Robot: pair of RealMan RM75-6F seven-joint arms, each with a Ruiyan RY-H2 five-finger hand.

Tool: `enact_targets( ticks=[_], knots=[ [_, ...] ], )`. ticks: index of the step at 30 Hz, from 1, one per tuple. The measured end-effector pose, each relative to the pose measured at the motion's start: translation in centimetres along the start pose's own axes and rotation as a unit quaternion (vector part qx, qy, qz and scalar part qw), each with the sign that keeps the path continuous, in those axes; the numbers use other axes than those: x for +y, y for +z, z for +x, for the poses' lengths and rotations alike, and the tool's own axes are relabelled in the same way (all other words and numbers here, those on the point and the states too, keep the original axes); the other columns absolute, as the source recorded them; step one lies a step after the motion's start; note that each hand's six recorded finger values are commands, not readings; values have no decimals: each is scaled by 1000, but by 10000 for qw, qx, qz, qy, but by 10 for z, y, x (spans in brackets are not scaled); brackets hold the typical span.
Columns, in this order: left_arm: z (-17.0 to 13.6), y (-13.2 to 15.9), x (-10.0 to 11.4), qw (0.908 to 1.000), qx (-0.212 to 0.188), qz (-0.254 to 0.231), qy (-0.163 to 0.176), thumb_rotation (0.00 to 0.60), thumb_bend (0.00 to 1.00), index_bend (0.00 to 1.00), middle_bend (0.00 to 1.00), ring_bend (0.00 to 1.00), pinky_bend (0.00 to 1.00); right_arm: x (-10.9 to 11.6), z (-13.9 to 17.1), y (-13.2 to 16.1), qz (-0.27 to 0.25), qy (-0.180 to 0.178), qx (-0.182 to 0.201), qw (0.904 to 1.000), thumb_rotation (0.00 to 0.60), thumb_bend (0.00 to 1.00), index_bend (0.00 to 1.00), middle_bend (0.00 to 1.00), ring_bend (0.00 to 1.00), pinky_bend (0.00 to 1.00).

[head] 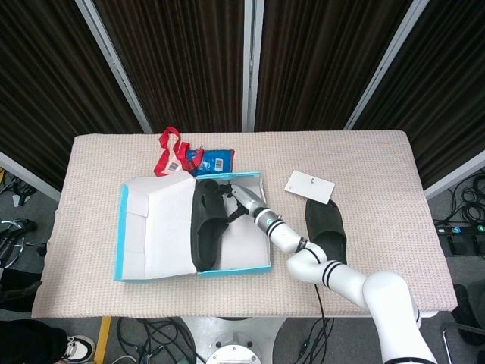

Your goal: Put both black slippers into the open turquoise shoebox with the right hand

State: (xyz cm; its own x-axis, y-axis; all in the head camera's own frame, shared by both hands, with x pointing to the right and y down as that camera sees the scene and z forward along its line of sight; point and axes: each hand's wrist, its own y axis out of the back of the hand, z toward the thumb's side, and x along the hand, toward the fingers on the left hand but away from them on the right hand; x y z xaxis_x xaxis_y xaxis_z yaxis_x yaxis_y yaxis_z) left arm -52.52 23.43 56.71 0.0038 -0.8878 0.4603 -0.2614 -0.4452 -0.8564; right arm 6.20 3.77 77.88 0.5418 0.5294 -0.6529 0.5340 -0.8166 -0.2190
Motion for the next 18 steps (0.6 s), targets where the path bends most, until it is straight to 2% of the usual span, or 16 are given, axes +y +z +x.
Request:
enact_targets(
  ticks=[1, 4, 11, 18],
  knots=[
    [0, 0, 0, 10000, -4, -1, 4, 600, 50, 118, 99, 30, 63, 1, 1, 1, 0, 42, -10, 10000, 600, 7, 91, 205, 2, 143],
    [0, 1, 0, 10000, -27, -4, 8, 600, 50, 118, 99, 30, 63, 4, 4, 3, 34, 103, 8, 9999, 600, 0, 6, 150, 0, 120],
    [0, 3, 0, 10000, -38, -25, 0, 600, 50, 118, 99, 30, 64, 12, 11, 3, 256, 135, 67, 9996, 600, 0, 0, 73, 0, 102],
    [0, 5, 3, 10000, -49, -45, 40, 600, 51, 118, 99, 30, 63, 25, 24, 8, 375, 115, 214, 9990, 600, 0, 0, 60, 0, 102]
  ],
)
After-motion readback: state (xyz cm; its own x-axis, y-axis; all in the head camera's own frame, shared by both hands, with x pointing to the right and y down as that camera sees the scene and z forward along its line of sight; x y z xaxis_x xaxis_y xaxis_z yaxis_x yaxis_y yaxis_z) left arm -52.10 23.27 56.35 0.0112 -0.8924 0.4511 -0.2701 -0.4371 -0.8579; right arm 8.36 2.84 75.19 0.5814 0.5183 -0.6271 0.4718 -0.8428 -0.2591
